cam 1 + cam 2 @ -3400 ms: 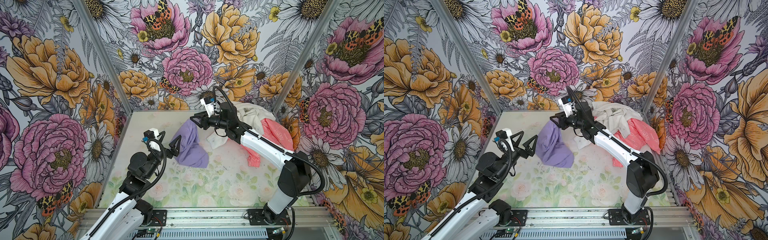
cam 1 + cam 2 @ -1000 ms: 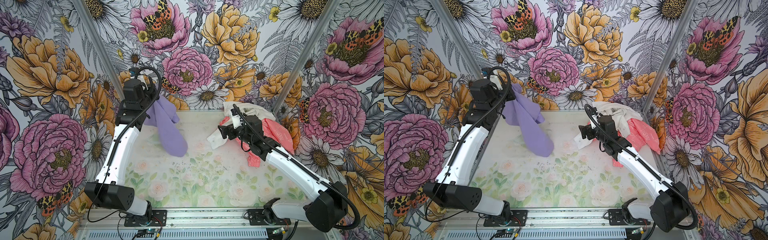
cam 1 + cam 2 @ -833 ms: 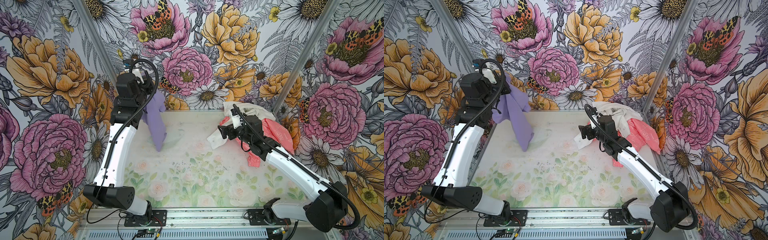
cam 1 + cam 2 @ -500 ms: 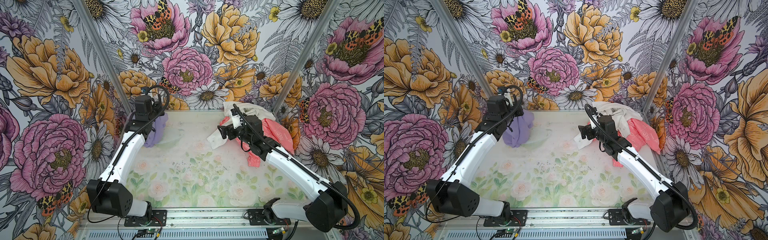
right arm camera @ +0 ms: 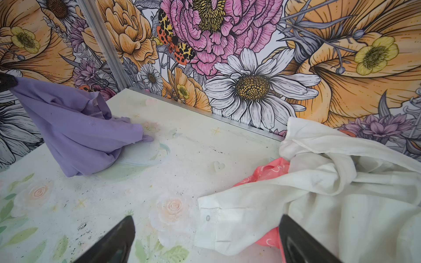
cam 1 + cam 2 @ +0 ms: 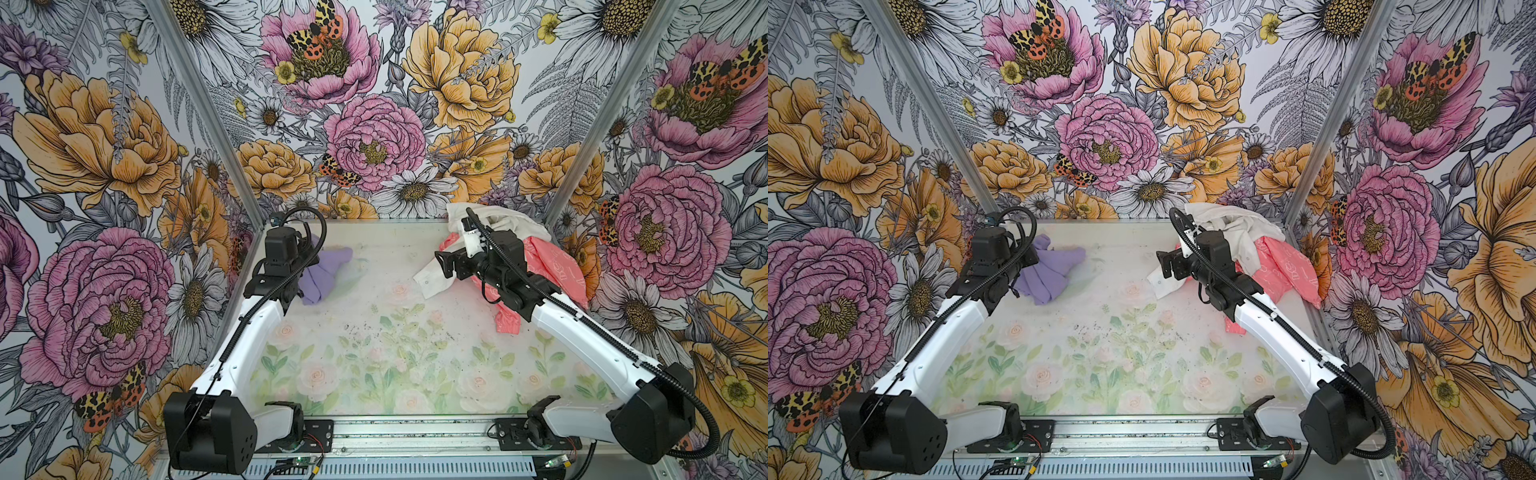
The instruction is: Pick out a specific cloth from the pile
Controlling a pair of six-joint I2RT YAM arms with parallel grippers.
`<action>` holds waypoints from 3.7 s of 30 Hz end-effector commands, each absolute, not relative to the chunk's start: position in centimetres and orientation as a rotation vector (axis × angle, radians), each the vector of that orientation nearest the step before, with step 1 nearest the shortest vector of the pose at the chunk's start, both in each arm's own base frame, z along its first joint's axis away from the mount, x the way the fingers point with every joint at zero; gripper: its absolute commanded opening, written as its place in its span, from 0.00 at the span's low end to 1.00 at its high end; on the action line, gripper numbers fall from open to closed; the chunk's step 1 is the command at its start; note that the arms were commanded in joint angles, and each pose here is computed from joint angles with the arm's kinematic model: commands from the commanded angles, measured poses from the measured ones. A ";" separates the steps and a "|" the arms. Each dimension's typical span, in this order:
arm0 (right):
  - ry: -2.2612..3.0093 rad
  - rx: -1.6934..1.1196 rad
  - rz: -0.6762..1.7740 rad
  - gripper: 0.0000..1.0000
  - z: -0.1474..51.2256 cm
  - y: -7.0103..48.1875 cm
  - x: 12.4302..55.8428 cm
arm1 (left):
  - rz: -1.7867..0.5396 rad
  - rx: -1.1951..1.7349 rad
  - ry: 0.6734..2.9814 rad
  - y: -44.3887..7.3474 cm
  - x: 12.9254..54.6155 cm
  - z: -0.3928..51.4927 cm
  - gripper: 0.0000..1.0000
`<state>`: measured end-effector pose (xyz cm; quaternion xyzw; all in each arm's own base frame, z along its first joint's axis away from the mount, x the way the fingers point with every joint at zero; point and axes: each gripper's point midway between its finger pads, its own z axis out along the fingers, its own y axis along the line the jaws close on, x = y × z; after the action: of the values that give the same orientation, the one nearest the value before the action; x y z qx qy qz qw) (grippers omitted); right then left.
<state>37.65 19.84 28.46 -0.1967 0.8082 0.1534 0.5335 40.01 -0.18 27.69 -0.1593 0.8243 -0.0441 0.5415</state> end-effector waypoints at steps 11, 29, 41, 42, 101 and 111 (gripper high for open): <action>1.917 -0.478 0.370 0.99 28.5 19.6 37.5 | 0.007 -0.829 1.789 10.1 33.1 24.0 0.31; 1.922 -0.469 0.357 0.99 28.3 19.3 37.6 | -0.327 -0.584 1.685 2.5 35.8 30.0 0.95; 1.925 -0.457 0.343 0.99 28.1 18.6 37.3 | -0.510 -0.479 1.952 -5.1 44.4 19.7 0.99; 1.925 -0.455 0.340 0.99 28.1 18.5 37.3 | -0.504 -0.497 1.967 -4.7 44.7 18.7 0.99; 1.887 0.257 -0.030 0.99 15.3 -3.6 37.8 | 0.139 -0.307 1.598 4.9 36.1 17.6 0.99; 1.776 0.112 -0.053 1.00 13.6 -2.9 38.8 | 0.082 -0.223 1.630 3.7 38.4 14.0 0.99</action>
<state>37.78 -3.06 10.78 0.0748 0.8210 -0.0203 0.5656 37.57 4.51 12.18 -0.1245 0.7539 0.0543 0.6428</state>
